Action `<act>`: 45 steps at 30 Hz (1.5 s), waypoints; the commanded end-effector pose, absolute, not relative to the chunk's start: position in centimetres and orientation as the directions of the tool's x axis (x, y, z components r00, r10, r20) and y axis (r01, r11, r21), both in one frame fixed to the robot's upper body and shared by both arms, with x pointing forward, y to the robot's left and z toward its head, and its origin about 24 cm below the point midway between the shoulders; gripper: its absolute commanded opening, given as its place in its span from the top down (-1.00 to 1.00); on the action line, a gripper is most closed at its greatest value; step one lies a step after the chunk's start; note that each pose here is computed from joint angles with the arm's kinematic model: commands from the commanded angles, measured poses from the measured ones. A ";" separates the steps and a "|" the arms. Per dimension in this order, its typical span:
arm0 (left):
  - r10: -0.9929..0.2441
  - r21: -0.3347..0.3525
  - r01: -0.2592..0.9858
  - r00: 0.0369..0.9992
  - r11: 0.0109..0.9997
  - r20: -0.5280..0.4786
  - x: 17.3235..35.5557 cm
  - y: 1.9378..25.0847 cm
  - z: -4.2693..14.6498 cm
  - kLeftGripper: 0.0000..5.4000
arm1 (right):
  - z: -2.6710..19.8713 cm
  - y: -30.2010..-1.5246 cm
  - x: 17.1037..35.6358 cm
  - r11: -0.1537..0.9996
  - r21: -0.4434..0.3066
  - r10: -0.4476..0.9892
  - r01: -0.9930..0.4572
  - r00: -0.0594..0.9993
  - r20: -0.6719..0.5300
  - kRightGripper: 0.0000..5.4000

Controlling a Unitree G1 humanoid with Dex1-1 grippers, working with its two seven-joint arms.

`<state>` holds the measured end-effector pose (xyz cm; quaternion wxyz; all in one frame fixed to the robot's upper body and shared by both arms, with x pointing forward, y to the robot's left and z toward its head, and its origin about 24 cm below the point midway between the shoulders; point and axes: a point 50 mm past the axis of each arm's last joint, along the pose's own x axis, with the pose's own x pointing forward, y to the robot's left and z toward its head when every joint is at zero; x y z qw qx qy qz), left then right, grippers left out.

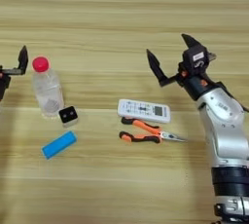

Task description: Move the objects on the table

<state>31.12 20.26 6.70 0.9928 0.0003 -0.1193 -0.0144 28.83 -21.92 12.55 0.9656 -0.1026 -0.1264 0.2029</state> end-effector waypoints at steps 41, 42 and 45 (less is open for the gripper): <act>-0.026 0.008 0.025 0.984 1.000 0.179 31.9 19.1 5.7 -1.00 | 5.7 -25.8 22.2 0.358 0.047 0.794 -0.933 0.278 -0.540 -1.00; -0.026 0.008 0.025 0.983 1.000 0.179 31.9 19.0 5.7 -1.00 | 5.5 -25.6 22.1 0.357 0.051 0.795 -0.933 0.275 -0.541 -1.00; -0.026 0.009 0.025 0.983 1.000 0.181 31.9 19.1 5.7 -1.00 | 4.9 -25.3 22.1 0.359 0.053 0.793 -0.932 0.275 -0.544 -1.00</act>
